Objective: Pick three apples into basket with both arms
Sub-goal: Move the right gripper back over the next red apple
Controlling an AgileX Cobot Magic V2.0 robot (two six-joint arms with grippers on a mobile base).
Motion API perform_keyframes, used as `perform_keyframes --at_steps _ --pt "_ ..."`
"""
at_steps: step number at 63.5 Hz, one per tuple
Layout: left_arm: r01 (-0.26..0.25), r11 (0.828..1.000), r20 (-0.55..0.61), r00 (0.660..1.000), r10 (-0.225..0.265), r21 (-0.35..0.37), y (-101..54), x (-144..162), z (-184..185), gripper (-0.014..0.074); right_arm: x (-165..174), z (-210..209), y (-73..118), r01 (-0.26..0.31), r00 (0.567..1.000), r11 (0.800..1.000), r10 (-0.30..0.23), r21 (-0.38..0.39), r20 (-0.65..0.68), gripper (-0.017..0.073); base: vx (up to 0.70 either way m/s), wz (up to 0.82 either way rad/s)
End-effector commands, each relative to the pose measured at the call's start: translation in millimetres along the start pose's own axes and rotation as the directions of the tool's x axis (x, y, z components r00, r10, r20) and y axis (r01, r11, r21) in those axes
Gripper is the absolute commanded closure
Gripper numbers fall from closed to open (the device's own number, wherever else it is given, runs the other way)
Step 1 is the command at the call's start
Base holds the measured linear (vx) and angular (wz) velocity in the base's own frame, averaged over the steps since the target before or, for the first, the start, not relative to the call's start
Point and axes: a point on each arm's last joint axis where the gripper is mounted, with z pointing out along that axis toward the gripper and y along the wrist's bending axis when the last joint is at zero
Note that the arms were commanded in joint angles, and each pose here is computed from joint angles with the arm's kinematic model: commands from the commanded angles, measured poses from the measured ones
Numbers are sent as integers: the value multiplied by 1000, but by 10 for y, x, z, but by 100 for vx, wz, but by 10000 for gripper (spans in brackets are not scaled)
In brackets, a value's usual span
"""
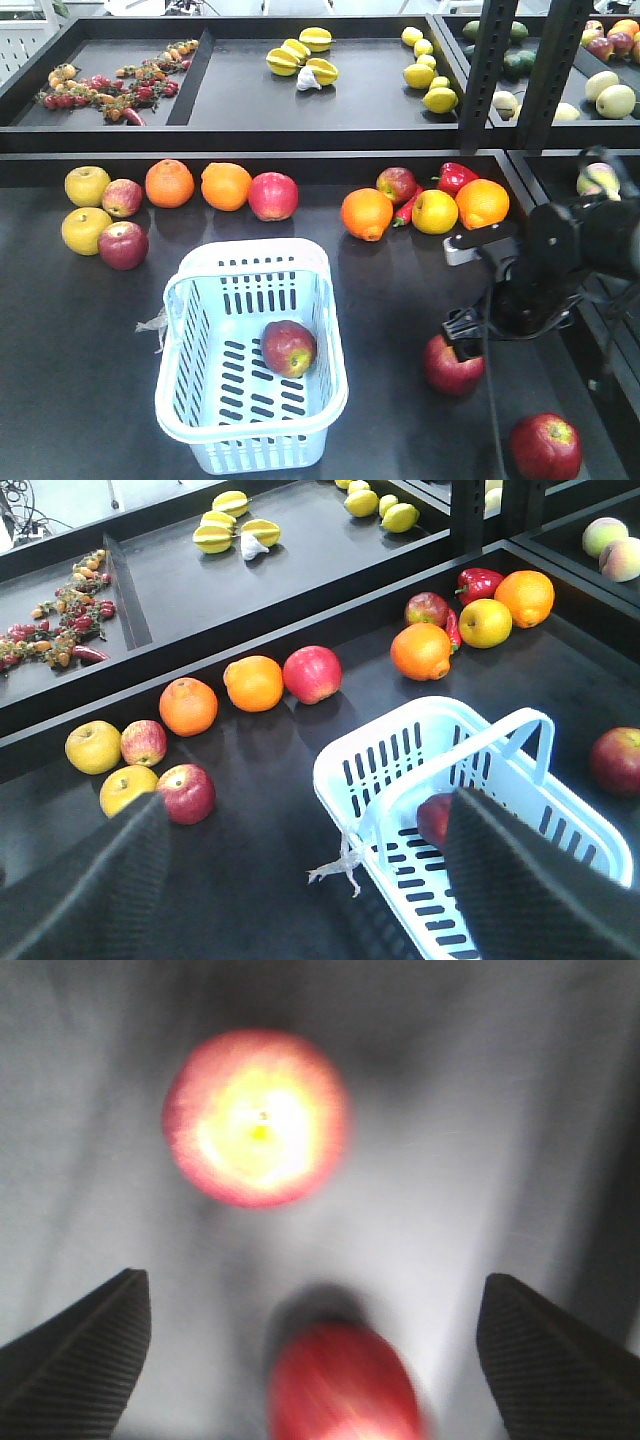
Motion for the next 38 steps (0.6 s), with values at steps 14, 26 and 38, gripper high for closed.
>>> perform_keyframes --at_steps 14,26,38 --pt "10 1000 91 996 -9 -11 19 -123 -65 53 -231 104 6 -25 982 999 31 -35 186 -55 0 0" --pt "10 1000 91 996 -9 -11 19 -123 -65 53 -262 321 -1 -29 981 999 34 -30 191 -53 0 0" --pt "10 1000 91 996 -9 -11 19 -123 -65 53 -243 542 1 -32 987 999 37 -31 157 -47 0 0"
